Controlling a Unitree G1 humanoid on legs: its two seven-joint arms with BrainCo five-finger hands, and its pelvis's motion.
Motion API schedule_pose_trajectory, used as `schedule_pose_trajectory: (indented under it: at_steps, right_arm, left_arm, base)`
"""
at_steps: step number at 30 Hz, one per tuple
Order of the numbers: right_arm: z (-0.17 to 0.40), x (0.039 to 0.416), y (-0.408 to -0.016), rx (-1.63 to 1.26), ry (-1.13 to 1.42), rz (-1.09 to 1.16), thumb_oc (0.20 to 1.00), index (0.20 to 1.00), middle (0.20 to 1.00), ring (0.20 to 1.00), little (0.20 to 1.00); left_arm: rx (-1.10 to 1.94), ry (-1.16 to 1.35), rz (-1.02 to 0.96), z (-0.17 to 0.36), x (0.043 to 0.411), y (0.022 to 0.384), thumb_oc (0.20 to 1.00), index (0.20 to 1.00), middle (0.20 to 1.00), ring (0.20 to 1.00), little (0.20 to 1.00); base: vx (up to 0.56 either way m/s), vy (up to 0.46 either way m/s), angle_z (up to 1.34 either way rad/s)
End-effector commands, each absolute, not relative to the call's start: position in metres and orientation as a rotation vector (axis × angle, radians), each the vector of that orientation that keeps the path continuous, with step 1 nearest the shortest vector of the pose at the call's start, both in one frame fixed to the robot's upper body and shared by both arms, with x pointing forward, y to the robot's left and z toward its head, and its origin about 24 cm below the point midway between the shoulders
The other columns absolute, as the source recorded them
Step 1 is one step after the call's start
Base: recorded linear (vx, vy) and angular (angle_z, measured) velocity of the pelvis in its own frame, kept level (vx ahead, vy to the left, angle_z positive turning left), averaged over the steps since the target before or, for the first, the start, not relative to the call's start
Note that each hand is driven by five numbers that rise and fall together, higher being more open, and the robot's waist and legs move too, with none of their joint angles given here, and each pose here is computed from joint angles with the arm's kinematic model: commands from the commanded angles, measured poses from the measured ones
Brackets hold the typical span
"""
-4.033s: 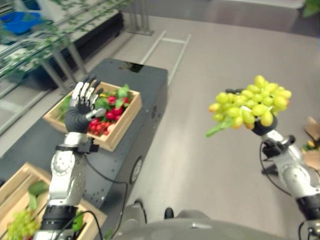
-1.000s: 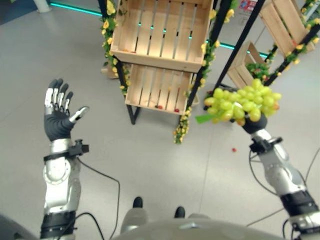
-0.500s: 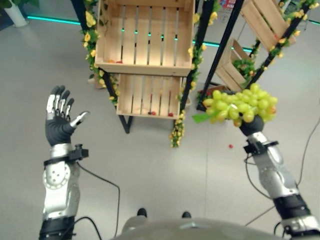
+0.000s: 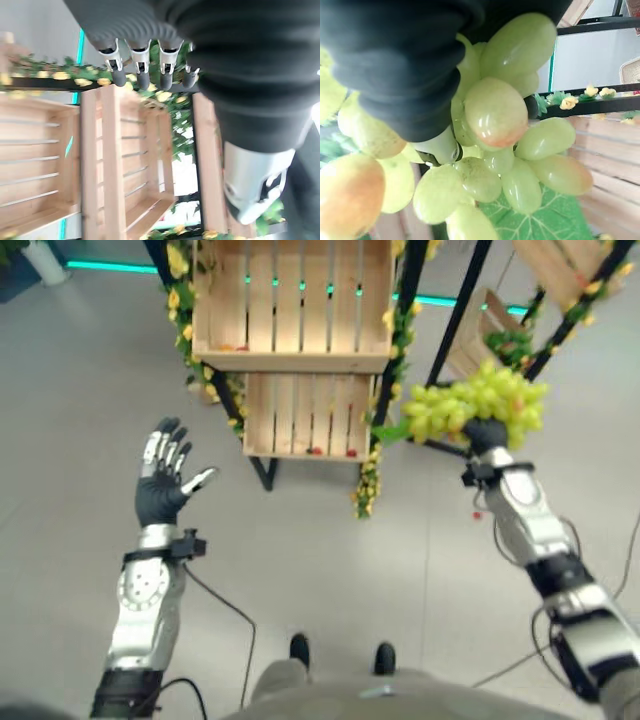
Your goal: Pick up the fruits from the basket on one side to the basket on the other side
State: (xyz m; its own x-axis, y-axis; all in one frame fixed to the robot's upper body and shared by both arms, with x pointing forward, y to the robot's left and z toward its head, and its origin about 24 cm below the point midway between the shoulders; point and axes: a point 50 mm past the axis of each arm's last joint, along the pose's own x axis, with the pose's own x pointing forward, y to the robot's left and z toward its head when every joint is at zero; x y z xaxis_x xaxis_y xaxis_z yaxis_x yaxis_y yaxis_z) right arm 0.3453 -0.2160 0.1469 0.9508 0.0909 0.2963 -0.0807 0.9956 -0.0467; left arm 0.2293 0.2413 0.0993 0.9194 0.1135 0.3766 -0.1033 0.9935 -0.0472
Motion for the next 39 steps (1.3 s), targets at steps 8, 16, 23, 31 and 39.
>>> schedule_pose_trajectory:
  at_steps: [8,16,23,31,39]
  right_arm:
    - [0.236,0.359,-0.180,-0.092,-0.634,0.121,0.200,0.200,0.200,0.200,0.200]
    - [0.251,0.358,-0.153,-0.123,-0.699,0.175,0.200,0.200,0.200,0.200,0.200]
    - [0.289,0.363,-0.138,-0.110,-0.779,0.172,0.200,0.200,0.200,0.200,0.200]
    - [0.326,0.366,-0.122,-0.129,-0.840,0.179,0.200,0.200,0.200,0.200,0.200]
    - [0.346,0.368,-0.096,-0.139,-0.856,0.230,0.200,0.200,0.200,0.200,0.200]
  left_arm:
    - [0.047,-0.523,0.109,0.131,0.241,0.246,1.000,1.000,1.000,1.000,1.000]
    - [0.054,-0.489,0.152,0.123,0.245,0.249,1.000,1.000,1.000,1.000,1.000]
    - [0.057,-0.471,0.142,0.120,0.245,0.250,1.000,1.000,1.000,1.000,1.000]
    - [0.068,-0.452,0.137,0.118,0.247,0.252,1.000,1.000,1.000,1.000,1.000]
    - [0.068,-0.413,0.123,0.112,0.248,0.252,1.000,1.000,1.000,1.000,1.000]
  base:
    - [-0.02,-0.008,0.00]
    - [0.00,0.000,0.00]
    - [0.00,0.000,0.00]
    - [0.00,0.000,0.00]
    - [0.00,0.000,0.00]
